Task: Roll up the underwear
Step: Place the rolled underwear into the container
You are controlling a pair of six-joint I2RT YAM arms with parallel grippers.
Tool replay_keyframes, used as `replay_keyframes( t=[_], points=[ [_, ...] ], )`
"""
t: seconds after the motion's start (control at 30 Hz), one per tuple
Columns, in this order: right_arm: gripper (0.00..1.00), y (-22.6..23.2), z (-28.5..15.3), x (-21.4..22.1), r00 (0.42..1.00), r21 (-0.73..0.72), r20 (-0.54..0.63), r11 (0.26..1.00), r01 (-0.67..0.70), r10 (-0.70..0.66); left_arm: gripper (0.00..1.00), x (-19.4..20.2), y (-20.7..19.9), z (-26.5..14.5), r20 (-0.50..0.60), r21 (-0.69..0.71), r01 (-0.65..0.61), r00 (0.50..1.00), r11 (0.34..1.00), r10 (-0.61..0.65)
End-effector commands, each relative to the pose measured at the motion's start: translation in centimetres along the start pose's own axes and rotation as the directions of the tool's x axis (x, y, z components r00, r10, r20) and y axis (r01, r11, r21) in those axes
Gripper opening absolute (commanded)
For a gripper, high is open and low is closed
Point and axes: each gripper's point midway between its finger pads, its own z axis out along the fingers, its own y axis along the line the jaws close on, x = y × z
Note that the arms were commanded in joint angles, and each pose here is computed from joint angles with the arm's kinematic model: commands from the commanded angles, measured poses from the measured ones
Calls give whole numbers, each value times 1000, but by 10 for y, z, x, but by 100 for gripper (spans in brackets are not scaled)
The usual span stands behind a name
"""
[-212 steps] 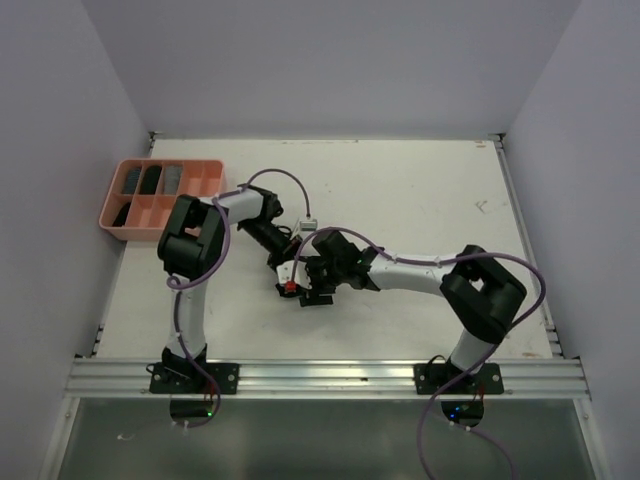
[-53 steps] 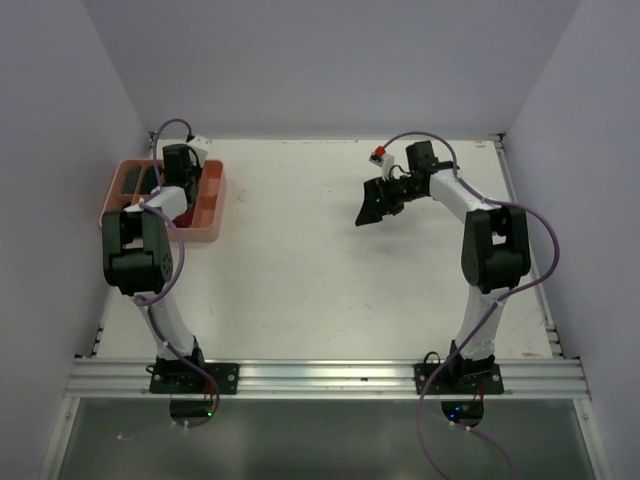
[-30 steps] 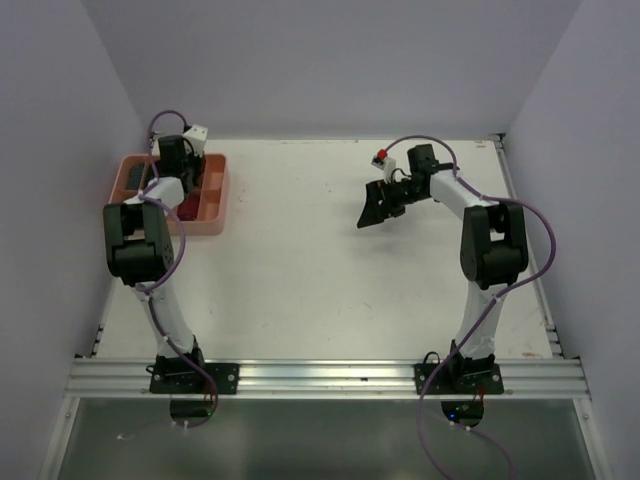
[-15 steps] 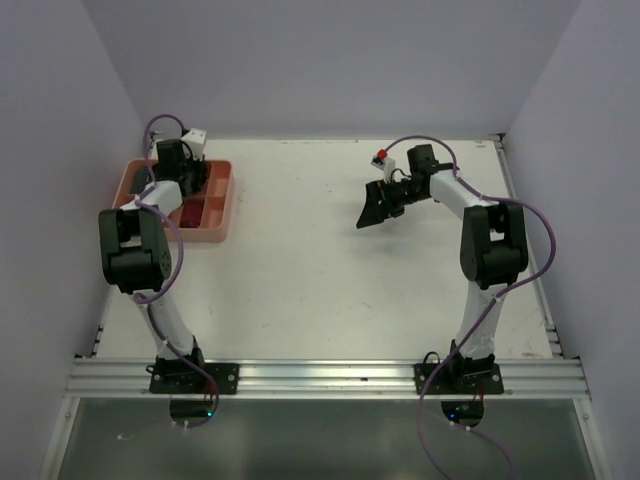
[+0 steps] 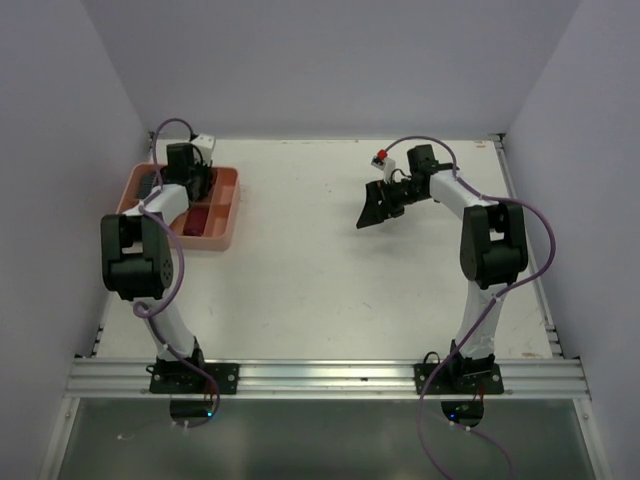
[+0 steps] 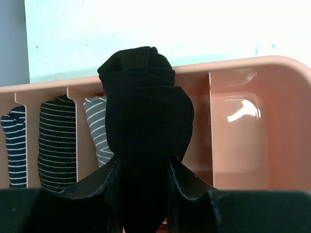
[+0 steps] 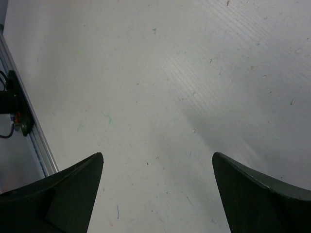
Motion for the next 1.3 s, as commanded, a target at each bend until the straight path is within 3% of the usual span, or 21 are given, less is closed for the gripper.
replay_keyframes(
  t=[0.0,0.37,0.57,1.27],
  points=[
    [99,6,-3,1,1000,-24,0,999,-21,21,0,9,-16,-14,-49,15,-8,999,1000,9],
    [99,7,-2,2,1000,-32,-1,999,-31,31,0,-11,-3,-36,13,-85,-33,999,996,34],
    [99,7,-1,2,1000,-32,2,999,-30,30,0,-26,-12,-45,55,-73,-58,997,996,62],
    [99,3,-1,7,999,-28,-6,999,-42,42,0,-9,-29,4,0,-30,-64,998,997,64]
  ],
)
